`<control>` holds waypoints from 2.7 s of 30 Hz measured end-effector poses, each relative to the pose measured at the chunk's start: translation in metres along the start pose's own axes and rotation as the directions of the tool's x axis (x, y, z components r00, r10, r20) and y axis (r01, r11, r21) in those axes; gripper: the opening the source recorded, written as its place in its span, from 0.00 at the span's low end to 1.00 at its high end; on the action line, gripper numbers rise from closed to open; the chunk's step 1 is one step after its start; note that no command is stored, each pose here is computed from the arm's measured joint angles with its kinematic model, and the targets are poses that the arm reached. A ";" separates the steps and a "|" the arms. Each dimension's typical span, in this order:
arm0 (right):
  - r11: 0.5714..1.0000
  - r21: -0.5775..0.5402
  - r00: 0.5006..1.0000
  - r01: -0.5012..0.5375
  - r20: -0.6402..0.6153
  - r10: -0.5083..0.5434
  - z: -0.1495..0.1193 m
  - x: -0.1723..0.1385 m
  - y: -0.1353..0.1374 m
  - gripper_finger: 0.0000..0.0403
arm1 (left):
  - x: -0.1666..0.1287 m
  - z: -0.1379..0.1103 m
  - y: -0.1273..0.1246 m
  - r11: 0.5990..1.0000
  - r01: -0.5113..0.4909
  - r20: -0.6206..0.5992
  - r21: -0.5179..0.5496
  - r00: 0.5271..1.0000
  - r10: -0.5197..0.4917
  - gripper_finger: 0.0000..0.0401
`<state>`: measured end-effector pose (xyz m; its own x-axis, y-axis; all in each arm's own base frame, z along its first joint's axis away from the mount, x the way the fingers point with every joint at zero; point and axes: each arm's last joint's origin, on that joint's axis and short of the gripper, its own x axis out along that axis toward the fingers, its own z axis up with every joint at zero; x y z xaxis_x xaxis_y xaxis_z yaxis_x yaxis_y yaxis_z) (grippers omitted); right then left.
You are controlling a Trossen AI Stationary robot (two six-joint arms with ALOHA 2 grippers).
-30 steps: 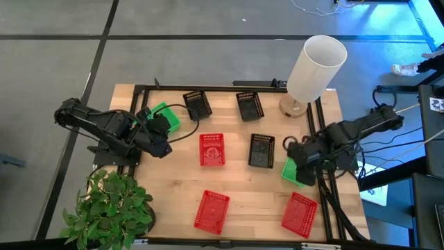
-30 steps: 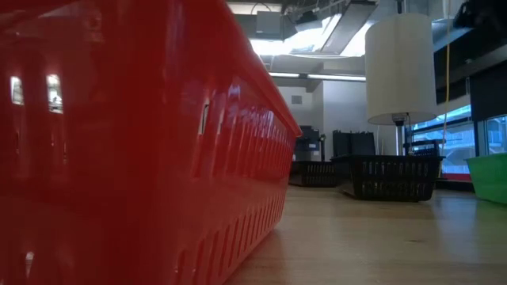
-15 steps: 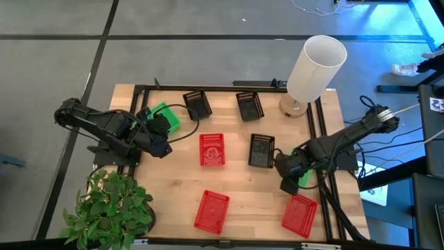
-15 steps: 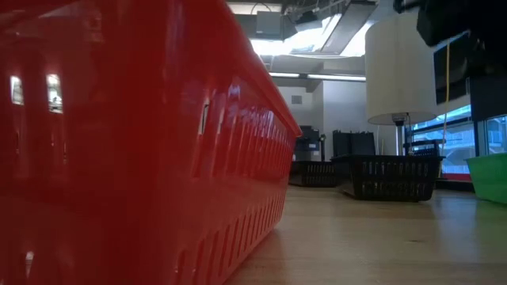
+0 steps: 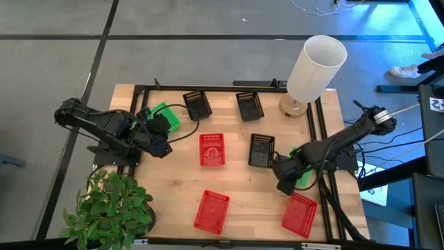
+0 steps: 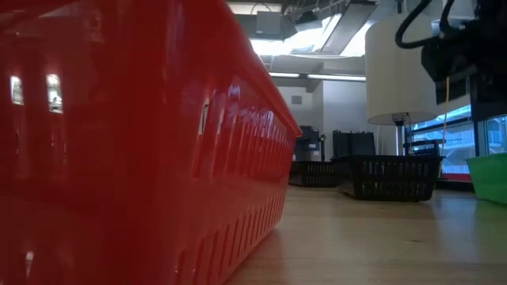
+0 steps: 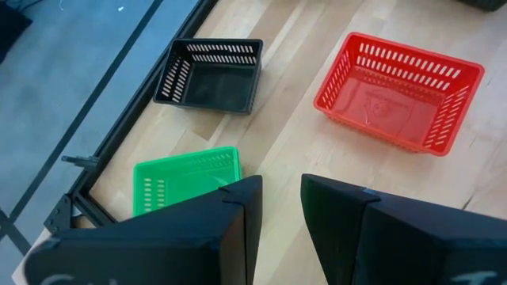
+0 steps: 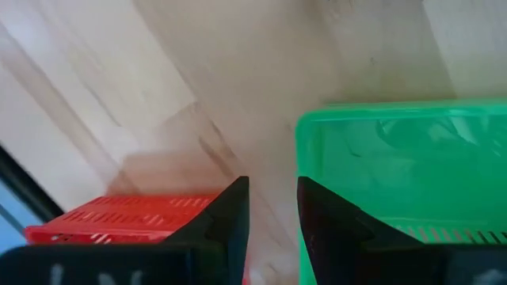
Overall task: Stack baskets by color
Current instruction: Stack the right green bin on the green bins
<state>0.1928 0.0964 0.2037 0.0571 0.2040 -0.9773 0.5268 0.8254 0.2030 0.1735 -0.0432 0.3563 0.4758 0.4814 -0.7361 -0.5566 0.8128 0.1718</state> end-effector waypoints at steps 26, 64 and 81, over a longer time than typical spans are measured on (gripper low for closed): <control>0.976 -0.118 0.979 0.186 -0.060 -0.194 0.011 0.044 0.001 0.26 | 0.000 0.000 0.000 1.000 0.001 0.000 -0.002 1.000 -0.001 0.20; 0.565 -0.725 0.918 0.394 0.339 -0.205 0.045 -0.091 0.066 0.00 | -0.005 0.026 -0.021 0.792 0.075 0.189 0.606 0.953 -0.236 0.20; 0.426 -0.785 0.890 0.450 0.435 -0.138 0.078 -0.098 0.058 0.00 | 0.025 0.068 -0.029 0.708 -0.008 0.315 0.706 0.899 -0.304 0.20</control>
<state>0.2839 0.0837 0.3066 0.3475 -0.1615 -0.9237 -0.4155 0.8565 -0.3061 0.2474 -0.0321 0.3769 0.8115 0.2888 -0.5080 0.0832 0.8033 0.5897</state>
